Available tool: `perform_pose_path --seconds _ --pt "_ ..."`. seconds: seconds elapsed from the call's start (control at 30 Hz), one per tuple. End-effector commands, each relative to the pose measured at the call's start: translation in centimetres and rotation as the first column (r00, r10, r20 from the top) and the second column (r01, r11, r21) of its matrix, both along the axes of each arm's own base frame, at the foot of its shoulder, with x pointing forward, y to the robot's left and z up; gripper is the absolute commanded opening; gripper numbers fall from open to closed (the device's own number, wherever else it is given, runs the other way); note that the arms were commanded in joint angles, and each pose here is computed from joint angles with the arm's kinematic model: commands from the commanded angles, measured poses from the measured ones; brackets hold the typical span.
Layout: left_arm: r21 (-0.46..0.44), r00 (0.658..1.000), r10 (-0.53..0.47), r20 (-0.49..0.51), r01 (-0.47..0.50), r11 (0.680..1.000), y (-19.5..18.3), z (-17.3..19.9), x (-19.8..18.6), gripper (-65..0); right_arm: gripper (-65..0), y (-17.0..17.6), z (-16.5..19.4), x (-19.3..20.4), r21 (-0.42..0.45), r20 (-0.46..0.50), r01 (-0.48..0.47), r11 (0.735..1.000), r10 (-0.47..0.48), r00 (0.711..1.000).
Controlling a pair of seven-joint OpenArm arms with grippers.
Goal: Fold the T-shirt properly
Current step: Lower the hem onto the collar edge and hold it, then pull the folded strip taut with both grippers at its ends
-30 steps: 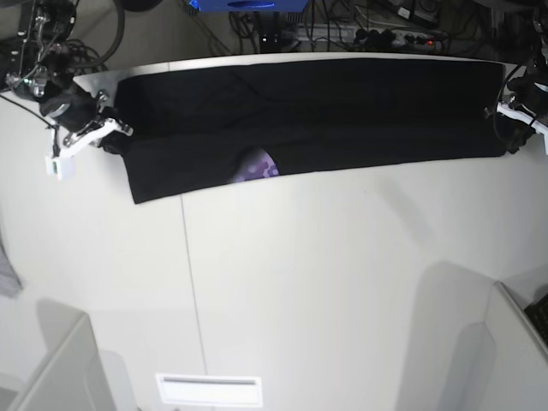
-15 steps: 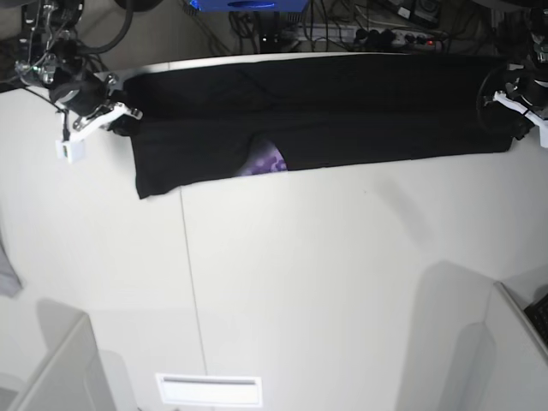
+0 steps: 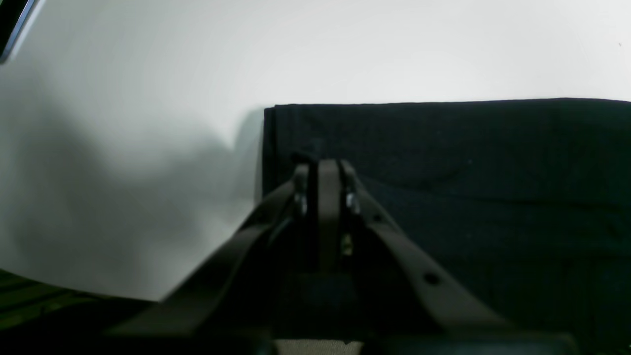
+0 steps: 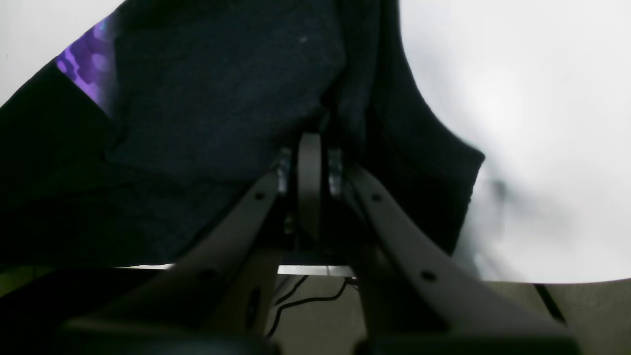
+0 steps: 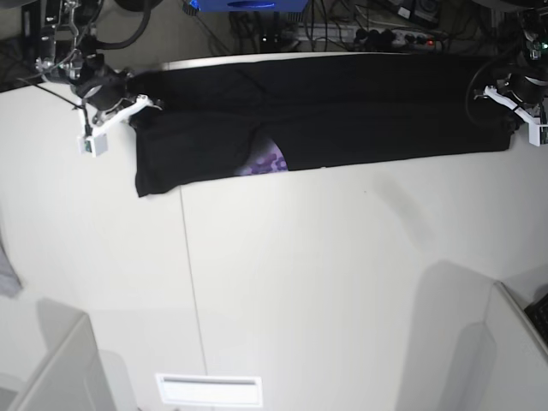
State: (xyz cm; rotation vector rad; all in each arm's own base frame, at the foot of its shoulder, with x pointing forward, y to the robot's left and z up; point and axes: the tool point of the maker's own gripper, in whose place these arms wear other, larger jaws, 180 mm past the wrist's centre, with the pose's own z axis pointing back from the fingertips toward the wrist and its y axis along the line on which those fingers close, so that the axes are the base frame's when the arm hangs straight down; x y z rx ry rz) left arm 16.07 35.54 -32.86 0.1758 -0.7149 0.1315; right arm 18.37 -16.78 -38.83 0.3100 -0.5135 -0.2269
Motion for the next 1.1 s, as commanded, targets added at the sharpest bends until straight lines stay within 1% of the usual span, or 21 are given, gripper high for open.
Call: perform_pose_path --seconds 0.0,0.23,0.33,0.37,0.43,0.47,0.5,0.53,0.6,0.63,0.7,0.73,0.77,0.8,0.83,0.87,0.9,0.97,1.07 --pt "0.025 1.0 -0.012 0.019 0.011 1.0 0.4 0.9 0.3 -65.0 -65.0 -0.3 0.6 0.4 -0.016 0.027 -0.006 1.0 0.007 1.0" --pt "0.026 1.0 -0.009 0.011 0.009 1.0 0.5 0.8 0.1 -64.7 -65.0 -0.5 0.6 0.4 -0.021 0.024 -0.01 1.0 0.01 1.0" --pt "0.027 1.0 -0.01 0.011 0.01 1.0 0.5 0.8 0.1 -52.7 -65.0 -0.5 0.5 0.3 -0.021 0.022 -0.01 1.0 0.01 1.0" --pt "0.027 1.0 -0.01 0.008 0.01 1.0 0.5 0.8 0.0 -47.6 -61.1 -0.5 0.6 0.3 -0.019 0.022 -0.01 1.0 0.01 1.0" --pt "0.027 1.0 -0.01 -0.009 0.01 1.0 0.5 0.5 -0.6 -37.4 -50.9 -0.5 0.6 0.3 -0.019 0.022 -0.01 1.0 0.01 1.0" --pt "0.028 1.0 -0.011 -0.01 0.011 1.0 0.5 0.5 -0.6 -30.8 -46.4 -0.5 0.6 0.3 -0.019 0.022 -0.01 1.0 0.01 1.0" --pt "0.029 1.0 -0.01 -0.009 0.01 1.0 0.5 0.6 -0.6 -25.0 -42.8 -0.5 0.6 0.3 -0.02 0.023 -0.009 1.0 0.009 1.0" --pt "0.029 1.0 -0.01 -0.009 0.01 1.0 0.5 0.6 -0.6 -19.7 -40.7 -0.5 0.6 0.3 -0.02 0.024 -0.008 1.0 0.008 1.0" --pt "0.038 1.0 0.012 0.0 -0.012 0.999 1.2 1.0 -0.9 -12.8 -41.1 -0.6 0.7 0.5 -0.022 0.033 -0.005 1.0 0.005 0.999" --pt "0.05 1.0 0.029 0.011 -0.029 0.998 1.9 1.6 -1.1 -11.7 -41.9 -0.8 0.8 0.5 -0.023 0.037 0.002 1.0 -0.001 0.999" --pt "0.061 0.998 0.054 0.031 -0.056 0.997 2.6 2.2 -1.2 -12.0 -44.0 -1.2 1.1 0.8 -0.022 0.05 0.021 1.0 -0.02 0.999" --pt "0.063 0.997 0.067 0.04 -0.069 0.996 2.8 2.3 -1.3 -12.3 -45.9 -1.0 1.2 1.0 -0.02 0.057 0.012 1.0 -0.011 0.998" --pt "0.059 0.996 0.072 0.049 -0.075 0.995 2.9 2.4 -1.1 -14.5 -49.1 -0.4 1.5 1.5 -0.017 0.076 -0.019 1.0 0.021 0.997" --pt "0.053 0.995 0.077 0.061 -0.08 0.995 2.9 2.4 -0.8 -18.4 -53.7 0.3 1.9 2.2 -0.014 0.105 -0.064 0.998 0.065 0.992" --pt "0.049 0.994 0.082 0.065 -0.086 0.995 3.0 2.3 -0.5 -23.7 -58.7 1.0 2.2 2.6 -0.016 0.127 -0.109 0.994 0.11 0.986" --pt "0.032 0.993 0.101 0.06 -0.103 0.994 3.0 1.7 -0.7 -31.8 -65.0 1.5 2.7 3.4 -0.022 0.159 -0.151 0.988 0.152 0.975" --pt "0.014 0.991 0.121 0.061 -0.122 0.992 3.1 1.1 -0.7 -41.8 -65.0 2.0 3.0 4.2 -0.024 0.185 -0.183 0.983 0.185 0.965" --pt "-0.022 0.985 0.163 0.064 -0.161 0.987 3.3 0.1 -0.6 -64.7 -65.0 2.3 2.8 5.5 -0.015 0.193 -0.194 0.981 0.193 0.962" --pt "-0.071 0.974 0.224 0.035 -0.222 0.973 4.0 -2.2 -1.3 -65.0 -65.0 2.1 2.0 7.3 0.005 0.187 -0.172 0.985 0.168 0.968"
